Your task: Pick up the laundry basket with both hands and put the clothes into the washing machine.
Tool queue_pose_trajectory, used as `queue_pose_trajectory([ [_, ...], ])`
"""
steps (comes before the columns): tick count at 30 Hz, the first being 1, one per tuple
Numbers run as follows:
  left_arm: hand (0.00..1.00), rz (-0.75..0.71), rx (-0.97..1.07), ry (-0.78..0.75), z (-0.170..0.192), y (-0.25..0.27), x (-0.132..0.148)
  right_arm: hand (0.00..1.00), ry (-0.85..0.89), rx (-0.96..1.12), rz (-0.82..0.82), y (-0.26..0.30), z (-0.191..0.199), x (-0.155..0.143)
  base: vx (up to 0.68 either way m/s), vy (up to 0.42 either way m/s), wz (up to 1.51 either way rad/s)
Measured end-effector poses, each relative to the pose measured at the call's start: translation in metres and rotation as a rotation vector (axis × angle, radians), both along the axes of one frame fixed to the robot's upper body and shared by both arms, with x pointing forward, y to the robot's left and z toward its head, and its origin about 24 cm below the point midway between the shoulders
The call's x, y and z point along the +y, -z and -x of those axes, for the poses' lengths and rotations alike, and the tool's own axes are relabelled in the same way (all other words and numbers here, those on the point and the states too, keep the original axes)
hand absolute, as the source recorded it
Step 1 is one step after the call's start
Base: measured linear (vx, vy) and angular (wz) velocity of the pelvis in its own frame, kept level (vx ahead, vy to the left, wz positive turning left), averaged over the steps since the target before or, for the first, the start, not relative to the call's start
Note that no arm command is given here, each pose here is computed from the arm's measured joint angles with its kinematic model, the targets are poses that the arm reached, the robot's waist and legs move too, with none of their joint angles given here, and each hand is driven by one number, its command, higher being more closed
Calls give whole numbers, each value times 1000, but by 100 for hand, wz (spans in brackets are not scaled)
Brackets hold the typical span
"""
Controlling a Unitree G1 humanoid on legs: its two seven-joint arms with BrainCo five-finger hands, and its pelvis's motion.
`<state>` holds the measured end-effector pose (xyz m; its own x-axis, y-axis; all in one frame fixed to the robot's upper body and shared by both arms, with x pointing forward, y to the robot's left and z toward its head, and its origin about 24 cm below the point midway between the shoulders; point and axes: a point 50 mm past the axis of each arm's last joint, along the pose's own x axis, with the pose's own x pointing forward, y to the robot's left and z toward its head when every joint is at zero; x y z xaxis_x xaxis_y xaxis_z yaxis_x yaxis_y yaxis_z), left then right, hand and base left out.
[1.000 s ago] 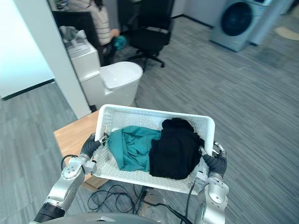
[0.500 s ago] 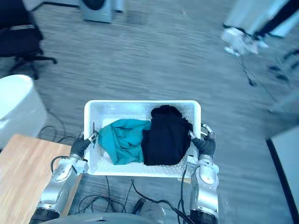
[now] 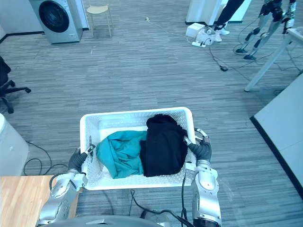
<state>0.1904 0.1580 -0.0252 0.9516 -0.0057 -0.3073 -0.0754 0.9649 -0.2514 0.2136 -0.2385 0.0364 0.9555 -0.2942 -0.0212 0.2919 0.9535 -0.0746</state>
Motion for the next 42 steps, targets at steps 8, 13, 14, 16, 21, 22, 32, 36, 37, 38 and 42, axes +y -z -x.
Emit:
queue_pose_trajectory([
  [8,100,-4,-25,-68,4,-7,8,100,-51,-39,13,-9,-5,11,206,213,-12],
  [13,100,-41,-68,-135,-4,-18,23,100,-105,-118,6,-27,-23,26,270,150,6],
  [14,100,-34,-76,-142,-1,-20,22,100,-117,-117,7,-27,-24,29,232,184,-18],
  [16,100,-28,-95,-136,3,-25,19,100,-109,-122,16,-28,-24,27,290,257,-13],
  [21,100,-63,-84,-101,4,-24,21,100,-74,-60,-21,-11,-20,26,288,176,38],
  [22,100,-78,-75,-101,4,-23,23,100,-68,-37,-41,-4,-20,27,304,-29,19],
  [32,100,-119,-130,-24,-28,-31,6,100,-42,-8,13,-2,-8,12,446,-196,33],
  [36,100,-93,-158,67,-49,-35,-26,100,67,3,63,-7,-2,-18,369,-184,28],
  [37,100,-93,-156,72,-48,-35,-27,100,66,5,63,-7,2,-18,344,-160,18],
  [38,100,-93,-158,72,-49,-35,-27,100,67,-1,63,-8,3,-17,424,-239,25],
  [42,100,-95,-123,65,-44,-27,-25,100,73,3,54,-7,6,-17,349,-211,5],
])
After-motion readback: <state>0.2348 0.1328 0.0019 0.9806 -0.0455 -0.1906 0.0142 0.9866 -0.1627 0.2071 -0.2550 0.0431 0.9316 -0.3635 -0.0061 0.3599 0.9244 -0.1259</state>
